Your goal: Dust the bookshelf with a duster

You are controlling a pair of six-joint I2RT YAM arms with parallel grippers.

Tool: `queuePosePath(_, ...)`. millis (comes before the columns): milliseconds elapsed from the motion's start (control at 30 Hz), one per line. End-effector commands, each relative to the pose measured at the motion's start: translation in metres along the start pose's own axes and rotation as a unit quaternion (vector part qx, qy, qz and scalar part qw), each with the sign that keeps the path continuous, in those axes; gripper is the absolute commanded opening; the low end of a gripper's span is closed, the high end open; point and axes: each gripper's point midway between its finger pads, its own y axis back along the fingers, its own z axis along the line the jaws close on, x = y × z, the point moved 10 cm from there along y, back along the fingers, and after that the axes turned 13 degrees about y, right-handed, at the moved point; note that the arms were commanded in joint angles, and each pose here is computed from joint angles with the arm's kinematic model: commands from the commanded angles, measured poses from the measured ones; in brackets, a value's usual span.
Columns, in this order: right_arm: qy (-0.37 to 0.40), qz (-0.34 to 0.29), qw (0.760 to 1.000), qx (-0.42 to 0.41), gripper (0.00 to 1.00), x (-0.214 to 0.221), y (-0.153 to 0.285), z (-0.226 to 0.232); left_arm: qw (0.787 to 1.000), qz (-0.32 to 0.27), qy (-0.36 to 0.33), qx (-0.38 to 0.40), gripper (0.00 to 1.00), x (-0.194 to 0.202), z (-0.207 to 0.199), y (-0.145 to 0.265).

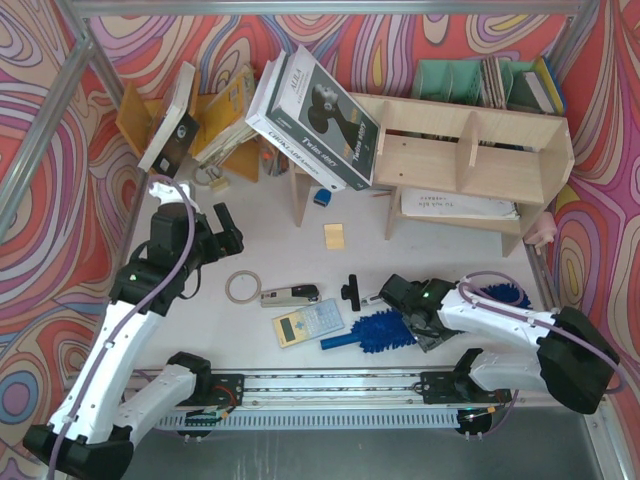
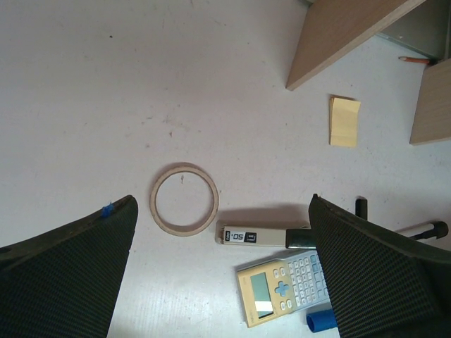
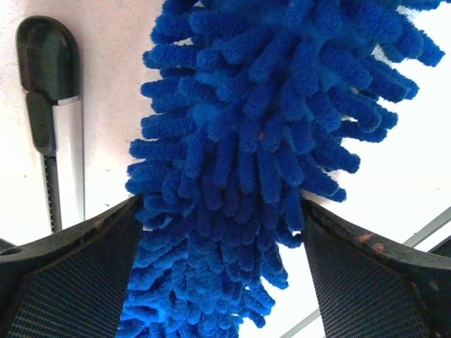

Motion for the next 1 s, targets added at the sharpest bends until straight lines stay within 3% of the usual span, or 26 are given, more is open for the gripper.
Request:
queuePosePath(0, -0.004, -0.02, 1.0, 0.011, 0.78, 0.001, -0.009, -0.004, 1.0, 0.012, -0.005, -0.005, 0.98, 0.001, 0.001, -0.003)
queuePosePath(233, -0.015, -0.021, 0.999, 0.024, 0.66, 0.003, -0.016, -0.008, 1.0, -0.007, -0.003, 0.004, 0.98, -0.001, 0.002, 0.003)
queuePosePath(433, -0.029, -0.032, 0.999, -0.014, 0.33, 0.0, -0.015, -0.01, 1.0, 0.0, -0.002, 0.017, 0.98, 0.0, -0.001, 0.002)
queuePosePath(700, -0.062, -0.052, 0.995, -0.063, 0.15, -0.01, -0.006, -0.015, 0.995, 0.035, 0.022, 0.086, 0.98, 0.008, -0.024, -0.001)
queuePosePath(967, -0.083, -0.077, 0.988, -0.101, 0.1, -0.021, 0.007, -0.014, 0.978, 0.09, -0.162, 0.098, 0.98, 0.049, -0.091, -0.003)
